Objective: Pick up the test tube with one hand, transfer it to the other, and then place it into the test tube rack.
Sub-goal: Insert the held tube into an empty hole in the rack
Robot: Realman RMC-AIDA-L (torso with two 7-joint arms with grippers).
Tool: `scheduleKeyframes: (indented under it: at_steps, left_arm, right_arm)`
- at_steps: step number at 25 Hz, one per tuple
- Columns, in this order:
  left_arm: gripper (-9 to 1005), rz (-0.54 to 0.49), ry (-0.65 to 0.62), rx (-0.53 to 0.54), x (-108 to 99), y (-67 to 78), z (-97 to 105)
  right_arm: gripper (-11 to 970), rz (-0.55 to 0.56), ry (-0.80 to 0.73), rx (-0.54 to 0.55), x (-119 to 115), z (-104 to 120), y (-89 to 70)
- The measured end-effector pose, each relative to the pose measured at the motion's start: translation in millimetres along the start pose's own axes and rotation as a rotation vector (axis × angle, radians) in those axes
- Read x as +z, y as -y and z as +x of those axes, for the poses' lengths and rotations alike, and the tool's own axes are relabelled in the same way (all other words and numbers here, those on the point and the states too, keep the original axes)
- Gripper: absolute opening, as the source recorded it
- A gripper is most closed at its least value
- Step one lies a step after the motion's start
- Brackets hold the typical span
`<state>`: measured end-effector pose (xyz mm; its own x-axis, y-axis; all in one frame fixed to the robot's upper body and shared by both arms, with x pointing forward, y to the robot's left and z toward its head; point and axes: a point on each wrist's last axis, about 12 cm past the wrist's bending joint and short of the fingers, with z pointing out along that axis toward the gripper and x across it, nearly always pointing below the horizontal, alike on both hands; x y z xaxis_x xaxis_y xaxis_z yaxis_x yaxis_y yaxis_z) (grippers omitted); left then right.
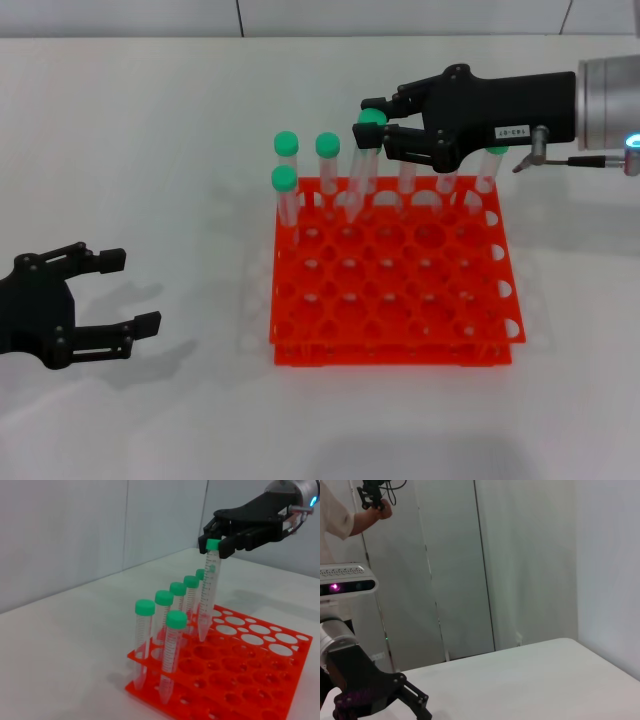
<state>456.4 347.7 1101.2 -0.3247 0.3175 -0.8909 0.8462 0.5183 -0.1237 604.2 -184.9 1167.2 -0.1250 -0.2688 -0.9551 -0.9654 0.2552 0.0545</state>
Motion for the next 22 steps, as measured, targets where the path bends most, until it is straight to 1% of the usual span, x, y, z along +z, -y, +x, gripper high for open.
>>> scheduleKeyframes:
  at_steps: [11,17,22]
  left_arm:
    - [889,0.005,-0.024,0.016,11,-2.7,-2]
    - [889,0.008,-0.024,0.021,13,-4.2,-5]
    - [889,0.001,-0.023,0.026,14,-5.9,-6]
  right_arm:
    - [294,0.013,-0.034,-0.013,17,-8,2.9]
    - [295,-0.003,-0.039,-0.013,23,-12,2.3]
    - [297,-0.001,-0.054,-0.012,29,-11,0.9]
